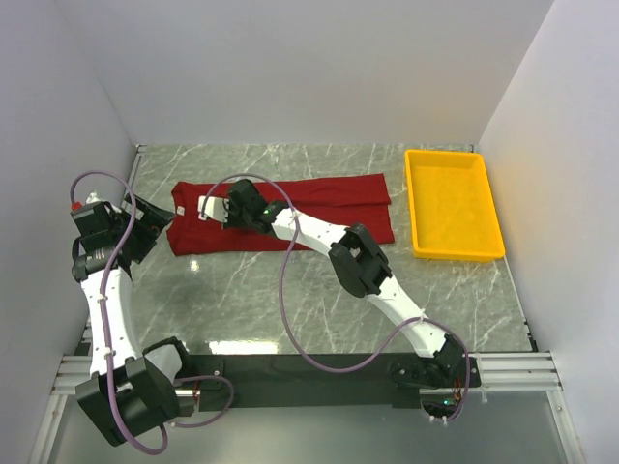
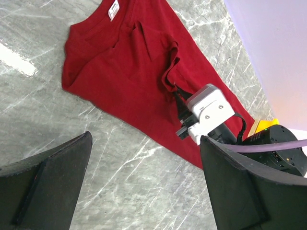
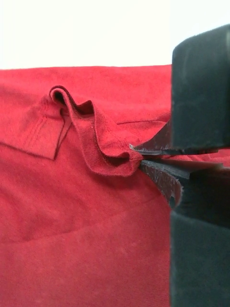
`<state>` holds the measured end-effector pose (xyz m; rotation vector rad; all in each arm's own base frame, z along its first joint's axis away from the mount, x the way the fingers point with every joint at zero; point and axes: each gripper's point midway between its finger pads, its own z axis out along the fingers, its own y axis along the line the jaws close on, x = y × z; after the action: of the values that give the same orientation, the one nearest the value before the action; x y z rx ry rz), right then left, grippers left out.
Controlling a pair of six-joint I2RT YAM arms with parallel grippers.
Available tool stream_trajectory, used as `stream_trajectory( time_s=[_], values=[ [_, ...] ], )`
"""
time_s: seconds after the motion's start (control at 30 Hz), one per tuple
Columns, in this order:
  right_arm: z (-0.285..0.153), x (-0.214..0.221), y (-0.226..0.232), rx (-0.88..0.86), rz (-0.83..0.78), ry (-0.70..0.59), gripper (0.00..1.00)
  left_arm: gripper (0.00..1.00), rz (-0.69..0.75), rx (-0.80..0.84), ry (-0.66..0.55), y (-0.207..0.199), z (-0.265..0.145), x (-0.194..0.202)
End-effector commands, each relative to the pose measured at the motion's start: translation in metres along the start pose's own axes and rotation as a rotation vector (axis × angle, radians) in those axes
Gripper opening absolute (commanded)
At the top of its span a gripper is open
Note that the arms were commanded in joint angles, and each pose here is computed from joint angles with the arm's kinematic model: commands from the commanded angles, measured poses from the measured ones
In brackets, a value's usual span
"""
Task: Fold and stack the t-shirts
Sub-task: Fold the tshirt
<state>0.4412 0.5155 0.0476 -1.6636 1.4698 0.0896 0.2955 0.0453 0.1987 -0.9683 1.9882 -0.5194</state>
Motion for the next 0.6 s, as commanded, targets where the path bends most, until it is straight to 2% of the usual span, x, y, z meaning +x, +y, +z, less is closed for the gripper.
stream_trajectory(
  time_s=[0.0, 0.07, 0.4, 0.47, 0.57],
  values=[
    [-0.012, -0.034, -0.043, 0.122, 0.072, -0.102, 0.05, 0.99, 0.007, 0.029, -0.009, -0.006, -0.003, -0.002],
    [-0.017, -0.037, -0.055, 0.160, 0.100, -0.116, 0.00, 0.99, 0.007, 0.030, -0.008, -0.006, -0.003, -0.001],
    [-0.021, -0.021, -0.075, 0.272, 0.188, -0.083, 0.00, 0.99, 0.000, 0.044, 0.010, -0.006, 0.001, 0.002],
    [-0.022, -0.017, -0.080, 0.293, 0.193, -0.075, 0.02, 0.99, 0.001, 0.046, 0.013, -0.006, 0.001, 0.003],
    [-0.020, -0.008, -0.084, 0.323, 0.201, -0.051, 0.12, 0.99, 0.001, 0.048, 0.014, -0.006, 0.001, 0.003]
  ],
)
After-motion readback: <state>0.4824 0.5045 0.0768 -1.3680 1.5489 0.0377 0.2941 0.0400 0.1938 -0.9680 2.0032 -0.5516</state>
